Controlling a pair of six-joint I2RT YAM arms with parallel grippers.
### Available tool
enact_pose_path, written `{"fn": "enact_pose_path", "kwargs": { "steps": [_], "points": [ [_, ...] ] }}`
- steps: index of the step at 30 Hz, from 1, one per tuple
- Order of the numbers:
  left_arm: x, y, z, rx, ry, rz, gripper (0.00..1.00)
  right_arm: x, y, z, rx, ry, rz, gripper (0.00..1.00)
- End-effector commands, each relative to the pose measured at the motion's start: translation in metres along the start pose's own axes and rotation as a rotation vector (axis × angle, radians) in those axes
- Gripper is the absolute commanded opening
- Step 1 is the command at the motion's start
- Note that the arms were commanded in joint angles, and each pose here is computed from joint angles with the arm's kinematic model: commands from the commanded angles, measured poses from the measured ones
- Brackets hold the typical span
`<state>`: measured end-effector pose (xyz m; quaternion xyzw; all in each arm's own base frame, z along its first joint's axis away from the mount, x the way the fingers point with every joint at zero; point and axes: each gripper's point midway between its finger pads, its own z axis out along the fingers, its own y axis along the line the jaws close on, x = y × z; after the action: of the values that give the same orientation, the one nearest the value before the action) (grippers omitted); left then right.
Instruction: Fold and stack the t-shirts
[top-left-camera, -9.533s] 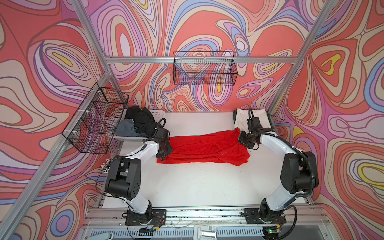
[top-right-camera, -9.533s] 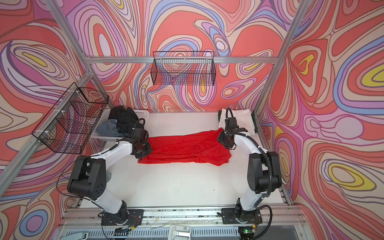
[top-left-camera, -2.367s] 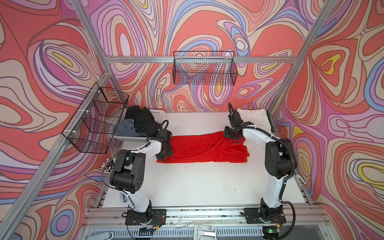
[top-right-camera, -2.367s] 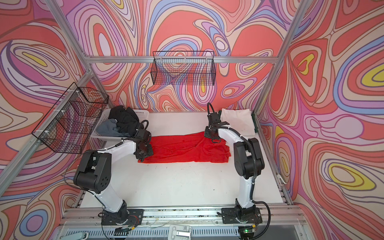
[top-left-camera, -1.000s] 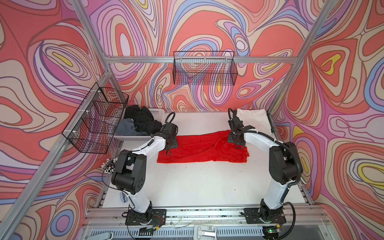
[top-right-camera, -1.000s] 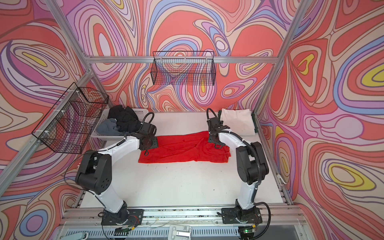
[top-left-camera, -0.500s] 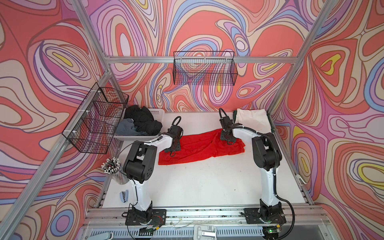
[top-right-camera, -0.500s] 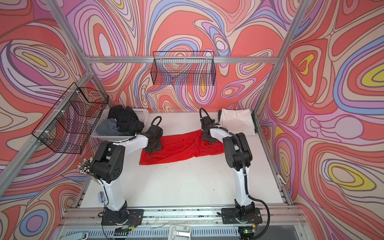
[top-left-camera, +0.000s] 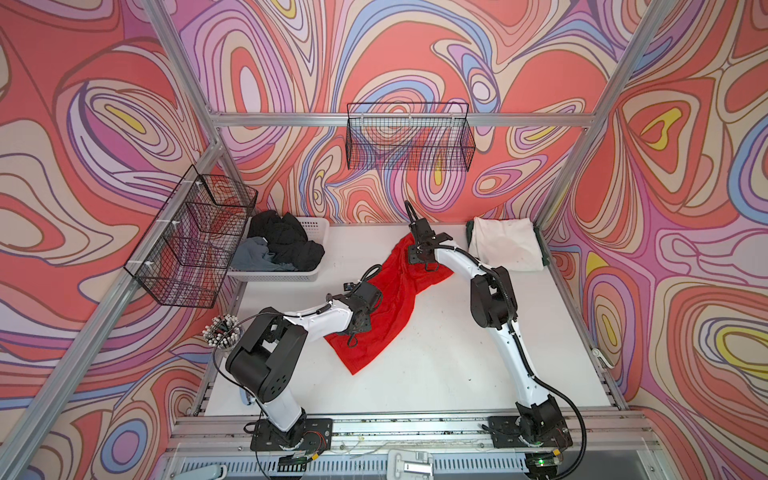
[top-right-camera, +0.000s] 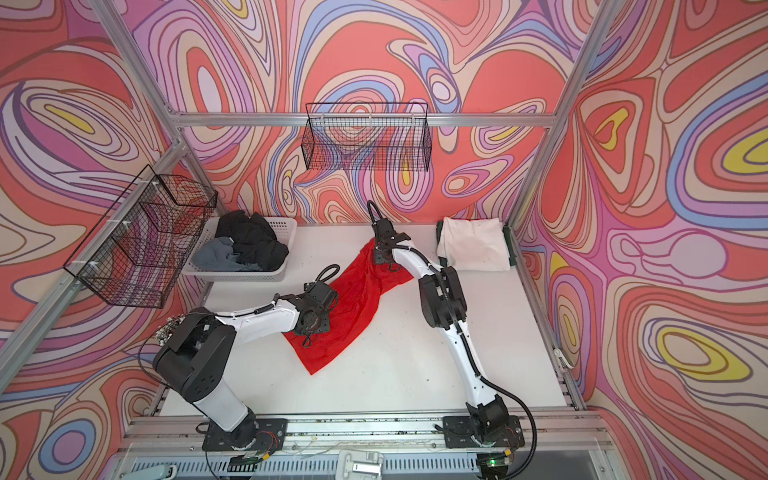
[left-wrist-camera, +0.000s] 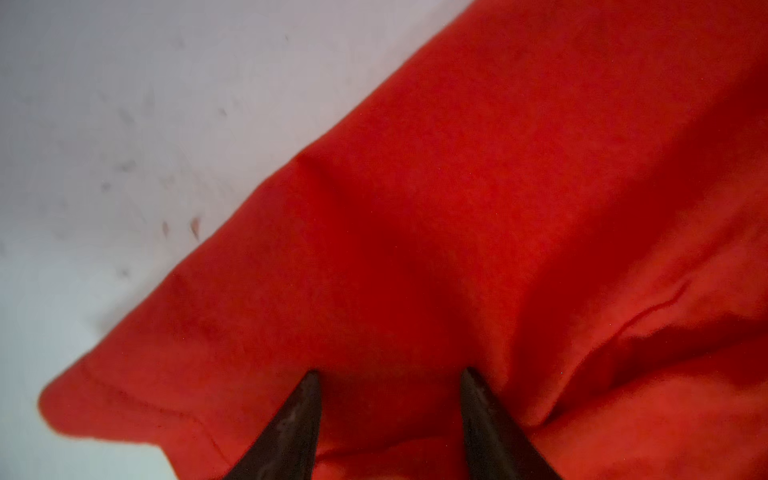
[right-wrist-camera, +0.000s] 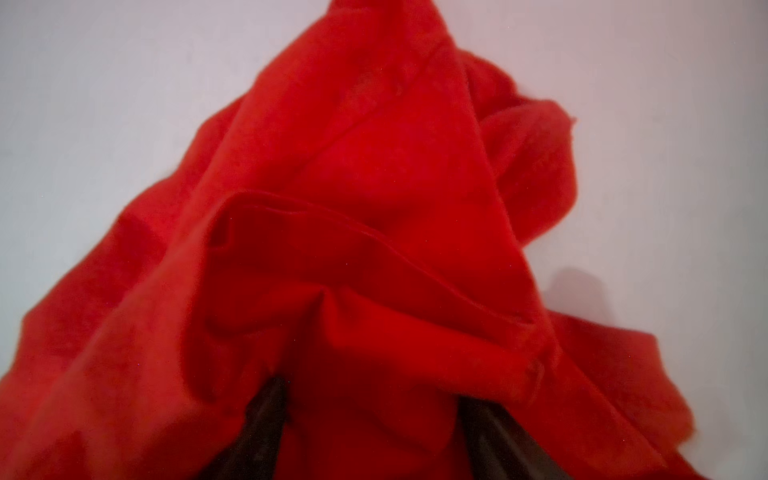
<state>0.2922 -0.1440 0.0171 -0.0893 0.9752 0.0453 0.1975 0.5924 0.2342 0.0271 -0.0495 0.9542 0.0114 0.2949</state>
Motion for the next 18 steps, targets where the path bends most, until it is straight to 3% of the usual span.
{"fn": "enact_pose_path", "kwargs": {
  "steps": [1, 4, 11, 14, 18],
  "points": [
    [0.097, 0.045, -0.003, -0.21, 0.288, 0.09, 0.55, 0.068, -0.001, 0.031, 0.01, 0.237, -0.137, 0.82],
    [0.099, 0.048, -0.026, -0.241, 0.257, 0.103, 0.55, 0.048, -0.011, 0.023, 0.027, 0.185, -0.115, 0.91],
    [0.069, 0.051, -0.073, -0.181, 0.14, 0.092, 0.63, 0.003, -0.053, -0.049, 0.127, 0.057, -0.052, 0.96],
    [0.052, 0.042, -0.083, -0.134, 0.099, 0.119, 0.65, 0.001, -0.074, -0.087, 0.185, 0.011, 0.009, 0.97],
    [0.031, 0.026, -0.084, -0.075, 0.054, 0.134, 0.65, 0.022, -0.085, -0.115, 0.16, 0.003, 0.096, 0.97]
  ]
}}
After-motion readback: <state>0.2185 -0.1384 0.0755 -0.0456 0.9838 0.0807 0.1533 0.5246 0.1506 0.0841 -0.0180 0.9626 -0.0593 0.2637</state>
